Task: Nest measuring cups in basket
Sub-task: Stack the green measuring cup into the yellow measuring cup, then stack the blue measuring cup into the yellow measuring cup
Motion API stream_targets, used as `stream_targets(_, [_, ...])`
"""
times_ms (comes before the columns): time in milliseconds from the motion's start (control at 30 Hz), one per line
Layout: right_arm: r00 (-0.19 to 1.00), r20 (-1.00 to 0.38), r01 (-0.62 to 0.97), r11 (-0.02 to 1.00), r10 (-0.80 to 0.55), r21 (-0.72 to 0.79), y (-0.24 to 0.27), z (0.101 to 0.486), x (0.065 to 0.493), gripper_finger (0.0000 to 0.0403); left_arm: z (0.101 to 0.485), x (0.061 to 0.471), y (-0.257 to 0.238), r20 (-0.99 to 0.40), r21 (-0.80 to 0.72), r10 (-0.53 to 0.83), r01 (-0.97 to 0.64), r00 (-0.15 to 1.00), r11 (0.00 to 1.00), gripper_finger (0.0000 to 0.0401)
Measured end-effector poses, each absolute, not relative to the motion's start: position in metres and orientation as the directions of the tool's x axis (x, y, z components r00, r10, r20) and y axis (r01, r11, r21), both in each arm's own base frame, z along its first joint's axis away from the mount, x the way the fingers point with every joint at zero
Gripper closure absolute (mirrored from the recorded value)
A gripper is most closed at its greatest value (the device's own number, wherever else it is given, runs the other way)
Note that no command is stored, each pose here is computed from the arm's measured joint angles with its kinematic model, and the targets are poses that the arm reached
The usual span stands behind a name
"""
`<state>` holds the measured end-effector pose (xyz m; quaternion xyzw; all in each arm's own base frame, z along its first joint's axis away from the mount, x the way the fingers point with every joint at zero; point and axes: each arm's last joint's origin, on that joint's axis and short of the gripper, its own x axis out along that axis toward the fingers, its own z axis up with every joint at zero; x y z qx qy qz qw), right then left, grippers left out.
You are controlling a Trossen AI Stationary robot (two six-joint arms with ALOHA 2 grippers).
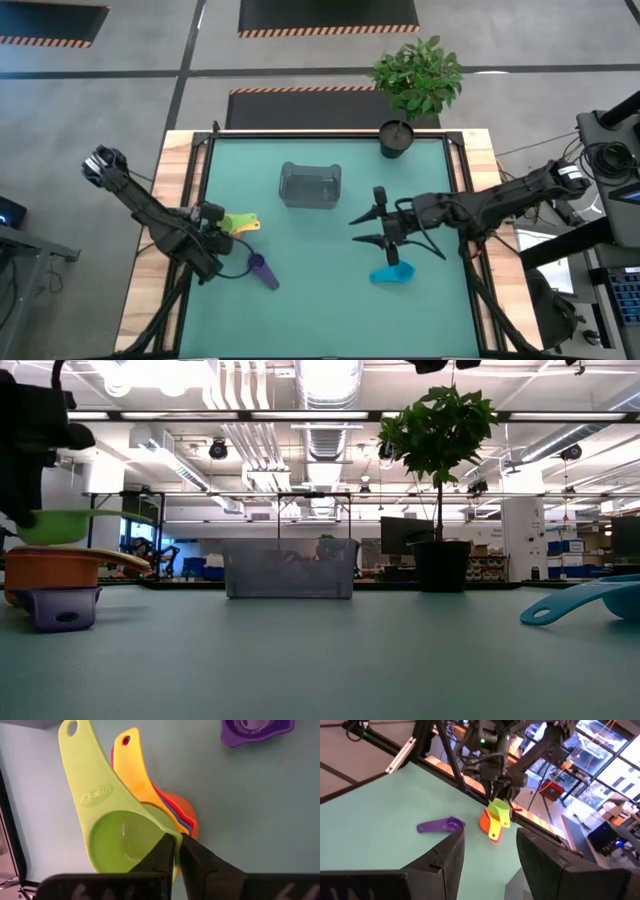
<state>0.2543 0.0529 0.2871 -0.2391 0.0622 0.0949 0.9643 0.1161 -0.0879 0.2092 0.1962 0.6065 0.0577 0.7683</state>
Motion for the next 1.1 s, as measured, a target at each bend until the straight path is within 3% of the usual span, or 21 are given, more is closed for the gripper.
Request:
stream_targets(500, [0.975,-0.17,-0.203,0.875,0.141,-0.439,0.05,0.286,0.256,0.0236,0.197,0.124,-0.095,-0.902,0.424,0.39,0.198,0.187,0.884,0.0368])
stream_targets(833, [0.975,-0.171,-0.203,0.878,0.141,-0.434,0.05,0.286,0.256,0.0236,0.187,0.129,-0.1,-0.89,0.456,0.436,0.23,0.135,0.86,0.0325])
stream_targets(1100, [0.976,-0.167,-0.201,0.881,0.142,-0.428,0.05,0.287,0.255,0.0236,0.206,0.139,-0.108,-0.891,0.454,0.433,0.214,0.138,0.865,0.0303])
